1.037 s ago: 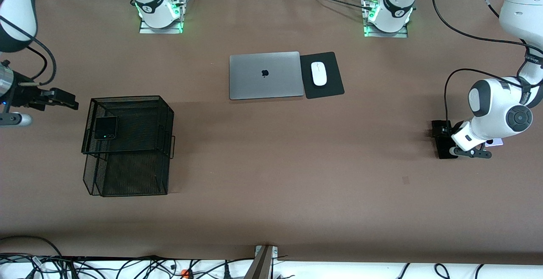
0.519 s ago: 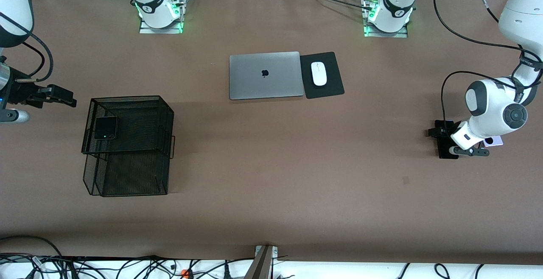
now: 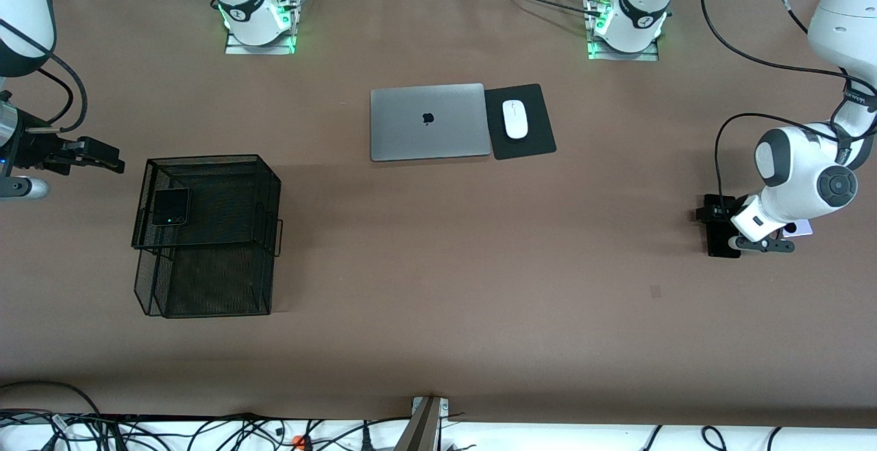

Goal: Place phones with both arms
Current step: 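Carry the bar phone toward the laptop with the left gripper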

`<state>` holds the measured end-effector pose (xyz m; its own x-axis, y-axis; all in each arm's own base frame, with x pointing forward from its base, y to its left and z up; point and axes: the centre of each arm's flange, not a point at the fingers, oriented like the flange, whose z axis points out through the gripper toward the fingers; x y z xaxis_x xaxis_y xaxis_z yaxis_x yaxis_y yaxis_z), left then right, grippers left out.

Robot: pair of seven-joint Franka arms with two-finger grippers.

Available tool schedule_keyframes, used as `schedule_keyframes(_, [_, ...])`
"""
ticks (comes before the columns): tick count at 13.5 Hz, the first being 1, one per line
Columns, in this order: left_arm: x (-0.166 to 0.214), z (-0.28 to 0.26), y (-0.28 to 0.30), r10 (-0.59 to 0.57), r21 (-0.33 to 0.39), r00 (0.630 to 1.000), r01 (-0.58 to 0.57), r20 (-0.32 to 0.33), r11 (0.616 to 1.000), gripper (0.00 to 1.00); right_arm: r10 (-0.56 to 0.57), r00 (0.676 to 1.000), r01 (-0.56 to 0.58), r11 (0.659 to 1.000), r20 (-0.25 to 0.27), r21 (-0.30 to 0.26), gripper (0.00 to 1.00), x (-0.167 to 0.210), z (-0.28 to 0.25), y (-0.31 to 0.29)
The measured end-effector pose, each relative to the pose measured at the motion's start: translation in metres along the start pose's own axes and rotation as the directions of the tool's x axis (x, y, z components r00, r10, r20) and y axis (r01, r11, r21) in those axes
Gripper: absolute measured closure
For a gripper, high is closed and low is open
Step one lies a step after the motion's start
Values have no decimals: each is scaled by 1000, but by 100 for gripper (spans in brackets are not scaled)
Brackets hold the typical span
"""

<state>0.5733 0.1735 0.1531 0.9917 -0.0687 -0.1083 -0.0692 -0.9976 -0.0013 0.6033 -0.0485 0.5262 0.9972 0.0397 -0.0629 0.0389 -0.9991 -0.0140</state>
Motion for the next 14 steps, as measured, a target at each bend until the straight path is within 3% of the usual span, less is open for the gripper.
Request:
schedule_keyframes(8, [7,-15,9,17,-7,999,-17,30,1000,20,-2,1000,2,1000,1,-1,0,0,0,-1])
schedule_keyframes(14, [46,-76,71,98,-45,993,-96,59,994,20,-3,1000,3,1000,2,-1,0,0,1,-1])
